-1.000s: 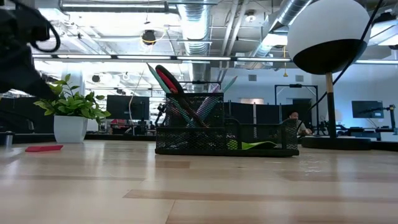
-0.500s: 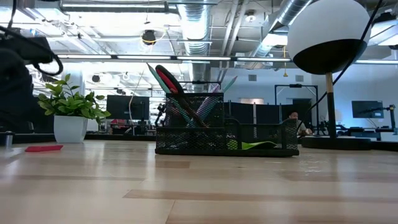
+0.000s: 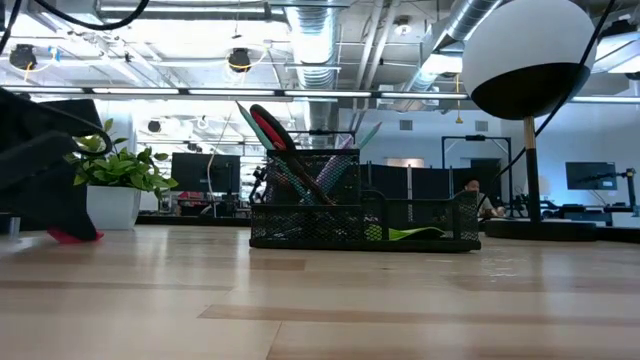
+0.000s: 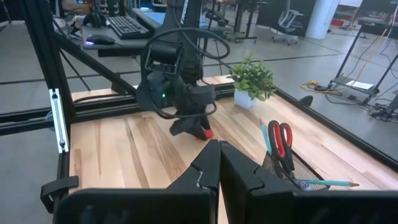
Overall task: Pick and place office supplies into organizer
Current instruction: Put the red eraser into the desk organizer
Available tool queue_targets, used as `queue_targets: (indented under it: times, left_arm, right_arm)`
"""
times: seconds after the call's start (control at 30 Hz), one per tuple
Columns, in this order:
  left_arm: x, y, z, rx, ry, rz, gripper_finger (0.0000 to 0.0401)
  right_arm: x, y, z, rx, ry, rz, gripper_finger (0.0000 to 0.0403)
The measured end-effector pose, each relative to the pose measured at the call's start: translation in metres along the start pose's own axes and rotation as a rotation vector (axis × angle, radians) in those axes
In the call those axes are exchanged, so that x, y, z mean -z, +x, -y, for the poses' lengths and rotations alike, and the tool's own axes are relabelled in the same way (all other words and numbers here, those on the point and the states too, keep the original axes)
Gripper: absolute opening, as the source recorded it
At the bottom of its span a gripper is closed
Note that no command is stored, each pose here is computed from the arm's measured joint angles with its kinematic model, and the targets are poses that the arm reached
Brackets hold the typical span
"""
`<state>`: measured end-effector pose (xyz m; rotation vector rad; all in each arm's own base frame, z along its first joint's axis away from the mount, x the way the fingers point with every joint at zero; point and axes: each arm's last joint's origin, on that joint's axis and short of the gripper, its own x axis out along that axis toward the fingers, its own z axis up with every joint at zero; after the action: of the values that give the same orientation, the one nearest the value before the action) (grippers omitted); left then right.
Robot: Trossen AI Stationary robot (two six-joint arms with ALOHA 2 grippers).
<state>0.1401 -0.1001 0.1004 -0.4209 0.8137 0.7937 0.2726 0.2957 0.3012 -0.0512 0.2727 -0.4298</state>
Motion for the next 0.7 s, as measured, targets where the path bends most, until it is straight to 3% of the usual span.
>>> queue_targets:
  times: [0.3,0.7]
  left_arm:
    - [0.003,0.004,0.002,-0.019,-0.043,0.011,0.0178]
    - [0.0,0.001,0.01,0.012,-0.054,0.011,0.0075]
  right_arm:
    - [0.0,0.0,0.0,0.0,-0.001,0.0,0.0]
    - [0.0,0.0,0.0,0.001,-0.003,-0.001,0.0]
